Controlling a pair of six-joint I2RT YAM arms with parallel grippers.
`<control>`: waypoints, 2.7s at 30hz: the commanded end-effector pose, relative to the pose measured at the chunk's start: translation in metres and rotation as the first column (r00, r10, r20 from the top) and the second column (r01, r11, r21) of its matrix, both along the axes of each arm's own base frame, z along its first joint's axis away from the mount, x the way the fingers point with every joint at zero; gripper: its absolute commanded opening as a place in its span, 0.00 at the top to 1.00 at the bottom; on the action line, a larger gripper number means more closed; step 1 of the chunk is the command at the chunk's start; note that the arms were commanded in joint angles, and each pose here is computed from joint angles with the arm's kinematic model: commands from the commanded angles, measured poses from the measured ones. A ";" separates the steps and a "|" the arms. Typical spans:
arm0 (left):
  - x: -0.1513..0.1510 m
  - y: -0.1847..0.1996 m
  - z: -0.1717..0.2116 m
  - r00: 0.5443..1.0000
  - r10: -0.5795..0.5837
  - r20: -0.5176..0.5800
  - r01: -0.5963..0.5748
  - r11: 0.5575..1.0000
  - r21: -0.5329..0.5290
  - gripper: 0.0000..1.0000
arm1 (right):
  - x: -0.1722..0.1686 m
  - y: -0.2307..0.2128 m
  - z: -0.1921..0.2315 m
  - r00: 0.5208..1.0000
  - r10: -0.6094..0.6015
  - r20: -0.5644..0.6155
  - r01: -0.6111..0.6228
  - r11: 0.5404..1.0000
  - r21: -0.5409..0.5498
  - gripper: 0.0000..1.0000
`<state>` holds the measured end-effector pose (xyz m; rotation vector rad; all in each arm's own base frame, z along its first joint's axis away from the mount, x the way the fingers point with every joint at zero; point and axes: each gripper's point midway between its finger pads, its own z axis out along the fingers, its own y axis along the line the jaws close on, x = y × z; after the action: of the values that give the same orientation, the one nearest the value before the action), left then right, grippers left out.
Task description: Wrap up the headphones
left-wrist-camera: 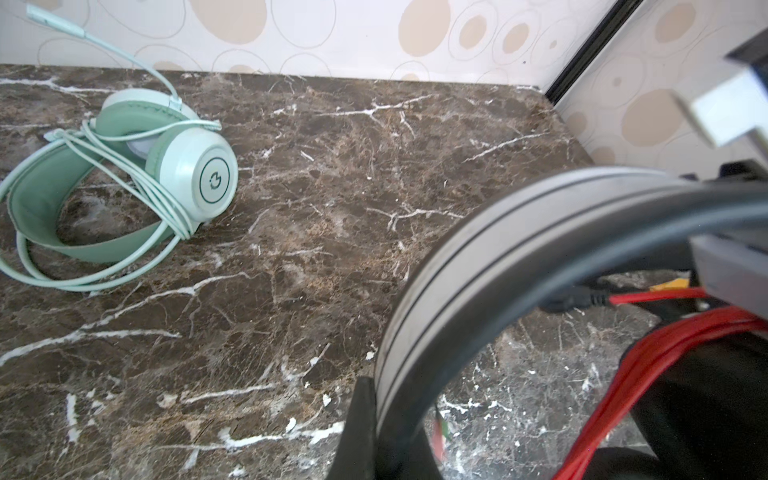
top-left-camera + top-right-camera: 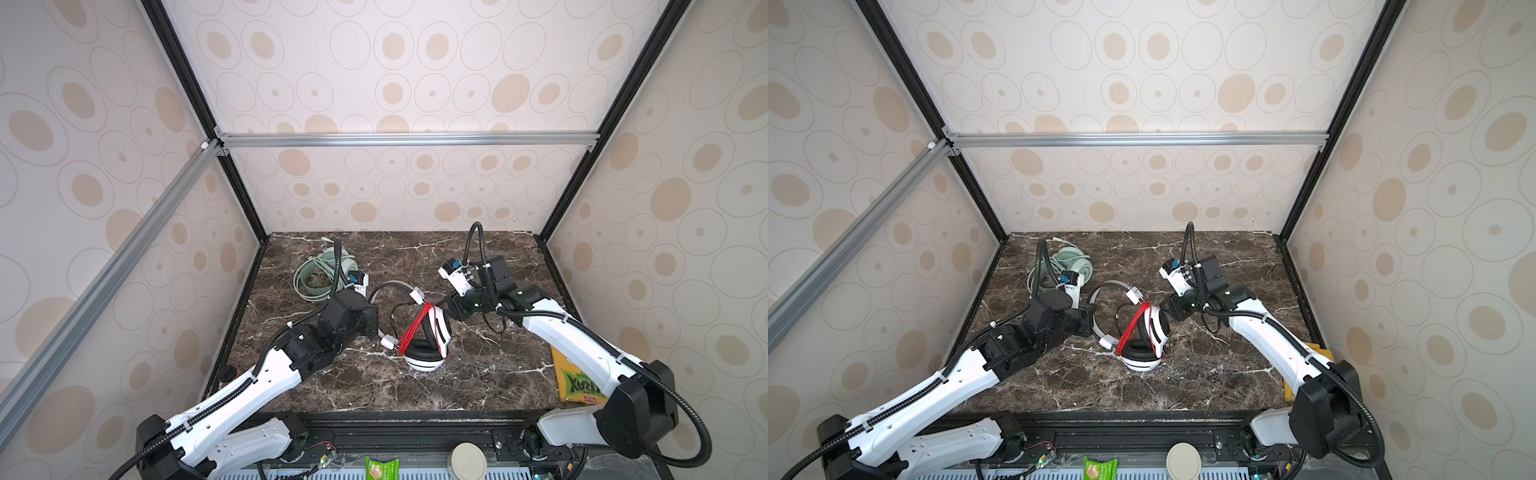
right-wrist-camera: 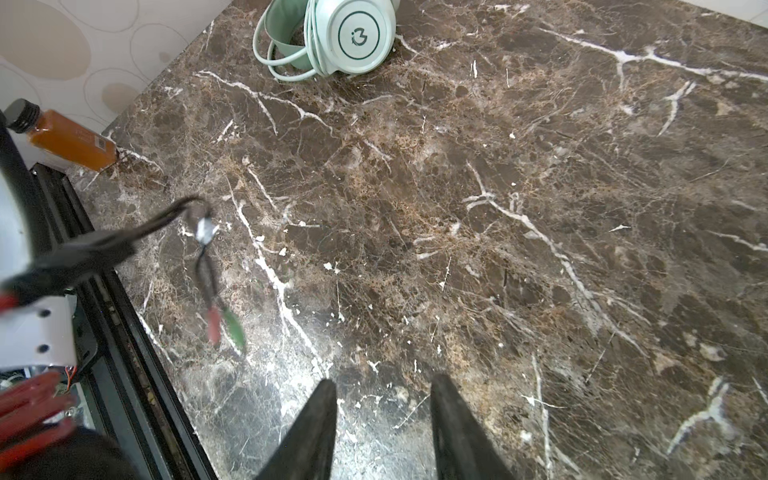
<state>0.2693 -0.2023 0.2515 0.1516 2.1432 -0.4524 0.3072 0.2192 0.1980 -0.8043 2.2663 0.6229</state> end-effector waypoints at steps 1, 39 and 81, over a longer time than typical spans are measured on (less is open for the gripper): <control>0.002 -0.006 0.055 0.997 0.013 0.078 -0.003 0.991 -0.135 1.00 | -0.013 0.006 0.017 0.999 0.027 0.031 -0.029 0.995 0.098 0.60; 0.018 -0.028 0.159 0.988 0.017 0.155 0.026 0.961 -0.274 1.00 | -0.045 0.075 0.041 0.929 0.350 0.118 -0.354 0.754 0.554 0.53; 0.015 -0.019 0.202 0.979 0.024 0.204 0.040 0.952 -0.304 1.00 | -0.037 0.039 -0.001 0.968 0.236 0.087 -0.249 0.843 0.477 0.36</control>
<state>0.2875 -0.2227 0.4055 0.0713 1.9714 -0.6294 0.2720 0.2541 0.1874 -0.7995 1.9273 1.2238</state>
